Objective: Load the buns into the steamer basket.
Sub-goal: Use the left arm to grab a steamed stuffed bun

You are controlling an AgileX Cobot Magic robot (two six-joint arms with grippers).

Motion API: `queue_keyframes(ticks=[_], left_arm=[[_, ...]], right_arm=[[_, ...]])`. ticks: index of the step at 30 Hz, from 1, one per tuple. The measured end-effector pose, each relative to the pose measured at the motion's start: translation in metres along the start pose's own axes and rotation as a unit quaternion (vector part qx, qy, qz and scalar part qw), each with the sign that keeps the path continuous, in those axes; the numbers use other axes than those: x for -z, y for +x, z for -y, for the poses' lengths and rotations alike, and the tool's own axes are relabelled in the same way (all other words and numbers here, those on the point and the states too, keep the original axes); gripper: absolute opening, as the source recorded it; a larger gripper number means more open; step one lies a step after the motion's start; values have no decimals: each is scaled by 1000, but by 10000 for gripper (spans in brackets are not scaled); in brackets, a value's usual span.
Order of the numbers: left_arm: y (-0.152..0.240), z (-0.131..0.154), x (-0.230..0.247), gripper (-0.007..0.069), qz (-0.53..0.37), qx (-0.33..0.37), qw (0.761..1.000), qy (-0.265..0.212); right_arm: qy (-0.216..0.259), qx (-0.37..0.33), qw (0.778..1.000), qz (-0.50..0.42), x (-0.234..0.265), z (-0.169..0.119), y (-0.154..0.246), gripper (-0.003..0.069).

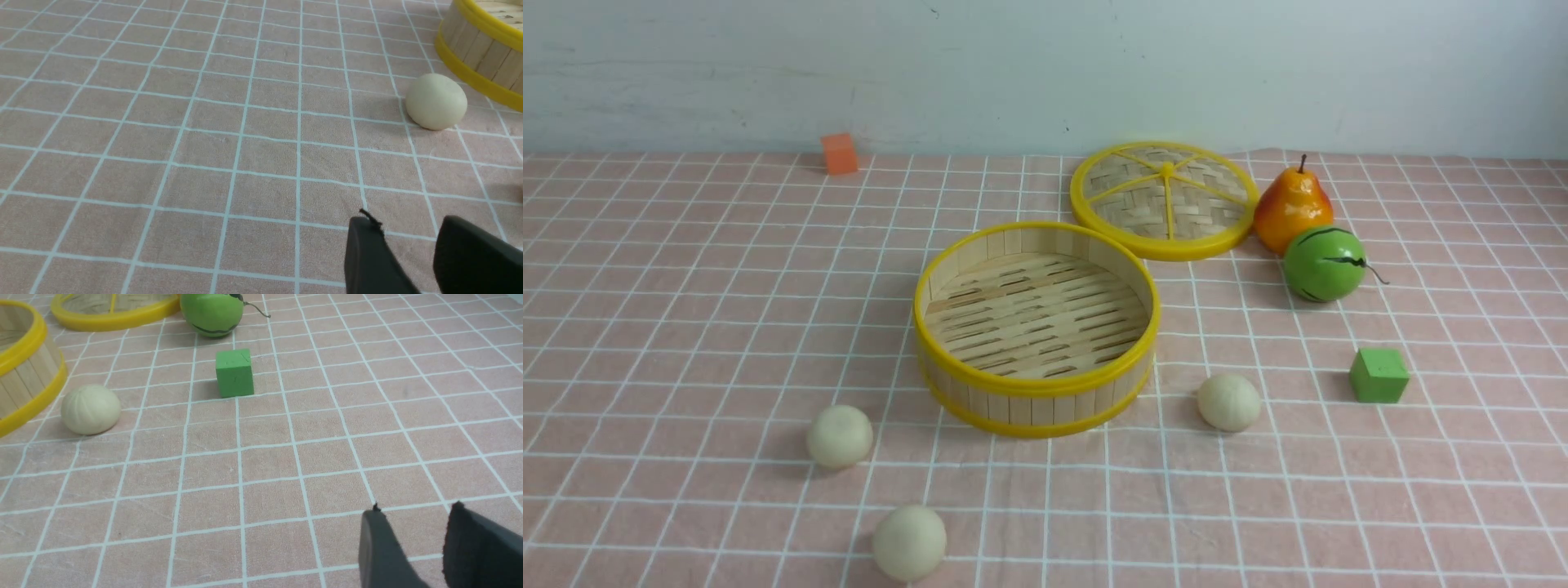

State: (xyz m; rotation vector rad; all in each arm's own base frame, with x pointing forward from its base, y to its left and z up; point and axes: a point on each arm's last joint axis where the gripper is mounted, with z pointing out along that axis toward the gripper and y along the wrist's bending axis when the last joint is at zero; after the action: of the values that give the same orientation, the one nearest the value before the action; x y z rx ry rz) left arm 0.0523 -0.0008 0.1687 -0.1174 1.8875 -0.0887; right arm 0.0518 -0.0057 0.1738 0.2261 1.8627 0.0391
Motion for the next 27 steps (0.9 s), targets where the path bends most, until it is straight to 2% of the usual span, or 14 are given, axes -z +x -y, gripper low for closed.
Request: queue_keyframes(ticks=[27], left_arm=[[0, 0, 0, 237, 0, 0, 1000, 0]], right_arm=[[-2, -6, 1000, 0, 0, 0, 0, 239]])
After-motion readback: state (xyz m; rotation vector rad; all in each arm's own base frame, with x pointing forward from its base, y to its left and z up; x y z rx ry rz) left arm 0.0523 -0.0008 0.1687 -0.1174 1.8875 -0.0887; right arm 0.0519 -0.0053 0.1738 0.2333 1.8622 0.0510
